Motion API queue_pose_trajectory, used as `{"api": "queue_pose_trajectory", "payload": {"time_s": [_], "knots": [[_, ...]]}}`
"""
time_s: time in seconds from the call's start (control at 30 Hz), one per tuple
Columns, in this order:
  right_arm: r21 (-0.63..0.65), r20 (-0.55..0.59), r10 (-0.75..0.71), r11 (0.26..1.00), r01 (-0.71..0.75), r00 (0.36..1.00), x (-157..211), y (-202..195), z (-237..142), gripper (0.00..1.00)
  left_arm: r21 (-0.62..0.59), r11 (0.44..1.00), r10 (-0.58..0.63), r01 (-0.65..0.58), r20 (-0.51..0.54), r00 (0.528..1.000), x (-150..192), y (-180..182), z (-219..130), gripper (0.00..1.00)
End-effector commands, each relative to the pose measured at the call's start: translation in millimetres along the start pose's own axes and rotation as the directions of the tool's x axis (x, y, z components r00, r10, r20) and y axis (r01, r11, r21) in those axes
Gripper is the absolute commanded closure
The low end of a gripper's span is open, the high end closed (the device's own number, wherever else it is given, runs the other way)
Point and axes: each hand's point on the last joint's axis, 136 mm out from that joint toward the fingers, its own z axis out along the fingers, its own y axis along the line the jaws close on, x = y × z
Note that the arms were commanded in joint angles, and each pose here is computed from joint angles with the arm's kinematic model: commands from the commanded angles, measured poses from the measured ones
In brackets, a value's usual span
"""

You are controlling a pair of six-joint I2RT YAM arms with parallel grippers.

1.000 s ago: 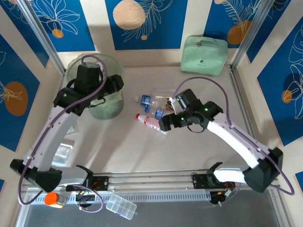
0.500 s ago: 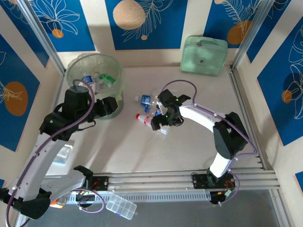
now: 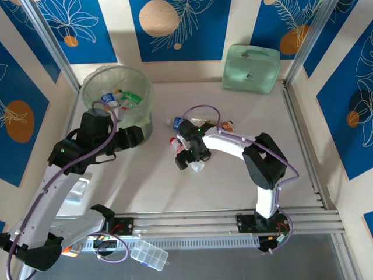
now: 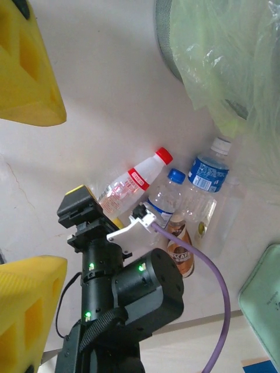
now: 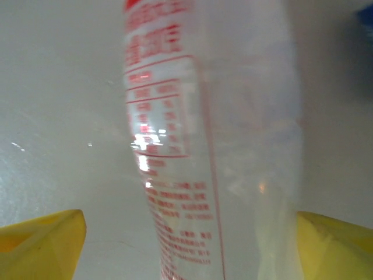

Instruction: Put the plastic bottles in the bin

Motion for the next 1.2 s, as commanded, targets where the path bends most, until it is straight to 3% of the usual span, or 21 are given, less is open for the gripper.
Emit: {"api": "queue_pose_trajectory", "payload": {"time_s": [0.0,0.5,0.6,0.87,0.97,1.17], "knots": [[-0.004,-0.003,-0.017,1.0,0.017,1.0,-3,9,8,0.12,-0.019,1.0,0.017,-0.017,0.009,1.0,1,3,-9,0.4],[-0.051,0.003,-0.064,0.997,0.064,0.998,17,31,8,0.5,-0.044,0.999,0.003,-0.003,0.018,1.0,2,9,-13,0.39],[-0.077,0.023,-0.07,0.994,0.072,0.997,23,39,-2,0.52,-0.041,0.999,-0.003,0.004,0.025,1.0,1,8,-11,0.39],[-0.189,0.234,-0.034,0.979,0.08,0.972,15,57,-80,0.51,0.137,0.991,-0.017,0.011,0.048,0.999,-13,-26,3,0.32],[-0.277,0.346,-0.025,0.953,0.127,0.938,11,69,-120,0.5,0.277,0.961,-0.027,0.02,0.023,0.999,-14,-51,14,0.26],[-0.402,0.5,0.052,0.898,0.179,0.864,2,76,-191,0.5,0.447,0.893,-0.058,0.047,0.011,0.998,-22,-83,36,0.15]]}}
